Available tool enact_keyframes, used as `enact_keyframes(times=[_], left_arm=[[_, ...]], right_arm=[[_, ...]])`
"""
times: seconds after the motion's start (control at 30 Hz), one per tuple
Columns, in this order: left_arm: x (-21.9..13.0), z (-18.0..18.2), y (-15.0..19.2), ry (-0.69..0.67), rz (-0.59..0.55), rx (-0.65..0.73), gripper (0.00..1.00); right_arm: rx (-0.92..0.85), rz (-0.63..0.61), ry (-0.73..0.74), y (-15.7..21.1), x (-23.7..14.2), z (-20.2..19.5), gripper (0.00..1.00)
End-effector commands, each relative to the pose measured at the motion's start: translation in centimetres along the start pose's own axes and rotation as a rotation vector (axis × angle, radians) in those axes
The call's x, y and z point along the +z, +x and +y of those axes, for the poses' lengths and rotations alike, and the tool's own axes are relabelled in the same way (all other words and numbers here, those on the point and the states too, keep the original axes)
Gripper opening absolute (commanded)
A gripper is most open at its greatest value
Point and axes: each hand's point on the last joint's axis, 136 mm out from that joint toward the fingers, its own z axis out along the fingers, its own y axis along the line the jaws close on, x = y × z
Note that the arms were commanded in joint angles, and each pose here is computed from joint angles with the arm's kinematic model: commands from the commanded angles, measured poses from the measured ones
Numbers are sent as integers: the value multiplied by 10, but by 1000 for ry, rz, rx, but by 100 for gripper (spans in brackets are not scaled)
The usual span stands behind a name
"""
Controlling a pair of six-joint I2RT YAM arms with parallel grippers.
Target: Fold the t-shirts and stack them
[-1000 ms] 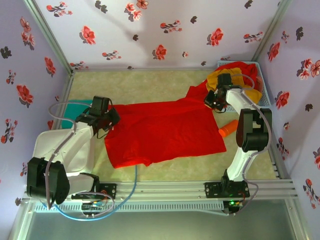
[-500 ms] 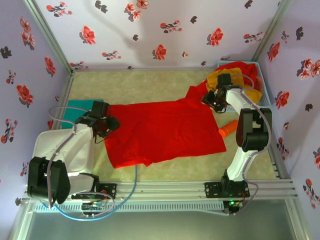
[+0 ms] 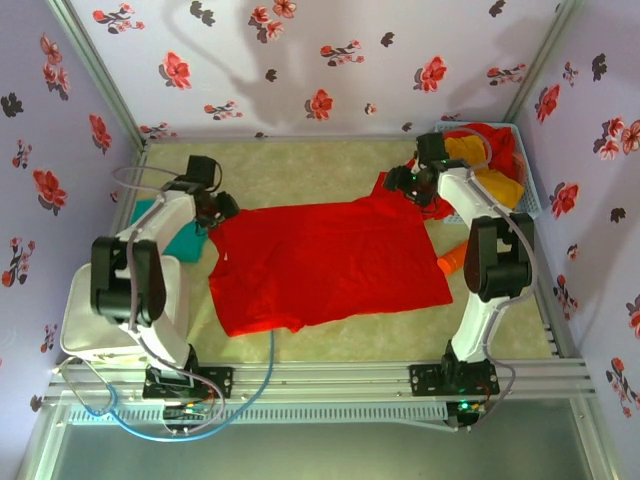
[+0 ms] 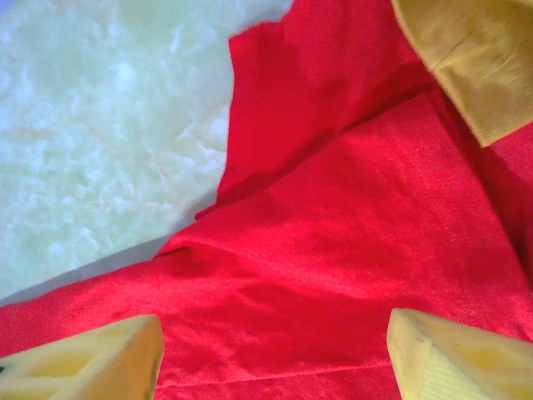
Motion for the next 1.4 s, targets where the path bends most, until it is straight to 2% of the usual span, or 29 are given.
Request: enact_keyframes(times=[0.0, 0.3, 0.43, 0.8, 0.93, 1.07, 1.2, 1.37], left_arm=[[23, -19, 4, 29, 63, 36, 40], [76, 7, 1, -129, 200, 86, 36], [83, 14, -16, -166, 202, 102, 35], [103, 12, -59, -209, 201, 181, 32], [80, 0, -73, -176, 132, 204, 32], [25, -25, -70, -122, 63, 247, 35], [-23, -43, -38, -104, 14, 324, 35], [-40, -56, 29, -106, 14, 454, 35]], right_arm=[[0, 47, 7, 10, 25, -8, 70], [60, 110, 120, 33, 57, -44, 65], [103, 131, 171, 42, 60, -57, 61], [122, 119, 181, 42, 57, -58, 61], [108, 96, 140, 37, 50, -49, 61], [76, 62, 47, 31, 34, -28, 65], [42, 45, -7, 33, 16, -13, 70], [19, 60, -31, 47, 3, -5, 72]])
